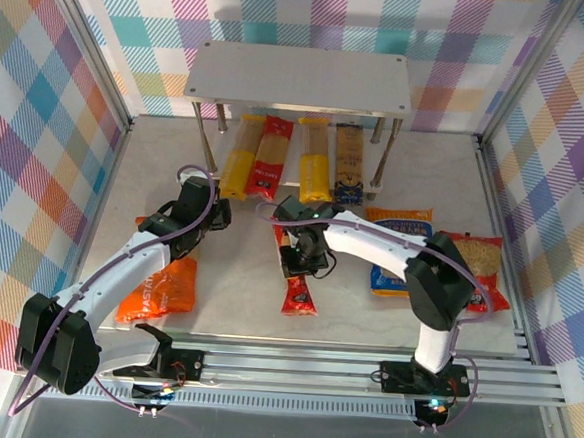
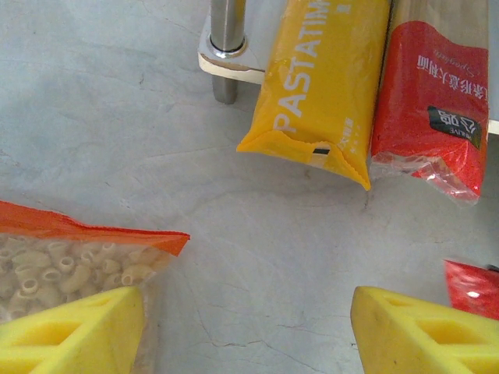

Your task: Place and organize the pasta boxes and bags onto the shelf

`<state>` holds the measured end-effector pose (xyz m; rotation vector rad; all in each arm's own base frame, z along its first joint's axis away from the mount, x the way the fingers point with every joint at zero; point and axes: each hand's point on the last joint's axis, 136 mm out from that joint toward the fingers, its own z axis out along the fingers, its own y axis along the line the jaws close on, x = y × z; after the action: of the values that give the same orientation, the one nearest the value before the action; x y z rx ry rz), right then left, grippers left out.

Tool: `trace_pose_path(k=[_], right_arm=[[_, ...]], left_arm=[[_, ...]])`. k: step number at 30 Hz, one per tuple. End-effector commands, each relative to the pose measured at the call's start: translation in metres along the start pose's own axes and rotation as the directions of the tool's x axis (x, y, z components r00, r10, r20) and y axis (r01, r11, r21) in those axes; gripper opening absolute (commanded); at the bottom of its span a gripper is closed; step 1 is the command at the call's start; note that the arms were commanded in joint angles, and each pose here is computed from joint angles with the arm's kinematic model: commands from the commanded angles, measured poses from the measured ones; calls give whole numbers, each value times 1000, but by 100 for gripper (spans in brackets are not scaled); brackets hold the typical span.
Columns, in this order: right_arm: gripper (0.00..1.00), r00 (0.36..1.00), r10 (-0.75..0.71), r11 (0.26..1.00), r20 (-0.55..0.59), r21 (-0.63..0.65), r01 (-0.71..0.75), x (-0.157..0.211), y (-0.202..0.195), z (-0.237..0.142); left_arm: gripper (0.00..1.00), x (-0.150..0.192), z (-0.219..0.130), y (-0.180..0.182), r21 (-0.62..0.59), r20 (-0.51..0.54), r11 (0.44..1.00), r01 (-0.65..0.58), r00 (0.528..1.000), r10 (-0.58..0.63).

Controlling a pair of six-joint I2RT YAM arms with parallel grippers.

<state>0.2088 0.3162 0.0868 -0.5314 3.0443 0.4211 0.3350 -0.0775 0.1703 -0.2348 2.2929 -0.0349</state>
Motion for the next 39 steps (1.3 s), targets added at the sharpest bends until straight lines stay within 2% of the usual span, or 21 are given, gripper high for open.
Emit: trace_pose_path(k=[1,7,11,15,22,28,39], right_arm=[[1,997,-49,995,60,-88,54,6,15,-52],[2,987,-46,988,154,-139,67,-5,16,-92],[6,965,19,982,262,-188,32,-45,9,-114],[6,930,82,979,359,-206,-7,-97,-6,-126],[5,900,65,991,431,-134,-7,-174,-29,-129],[6,878,42,998,477,-59,-16,-225,-47,-122],[7,841,57,998,538,-15,-58,-267,-65,-112]], left_arm=[[70,-8,-1,1,6,21,999,32,999,-32],[70,-7,-1,-2,21,17,999,40,999,-41],[70,-8,-2,-3,28,16,999,42,999,-42],[70,-10,-5,-5,38,18,998,48,999,-49],[70,-16,-10,-6,45,29,998,47,998,-48],[71,-19,-15,-2,36,38,998,46,998,-47],[71,-23,-19,-1,28,46,999,41,998,-42]])
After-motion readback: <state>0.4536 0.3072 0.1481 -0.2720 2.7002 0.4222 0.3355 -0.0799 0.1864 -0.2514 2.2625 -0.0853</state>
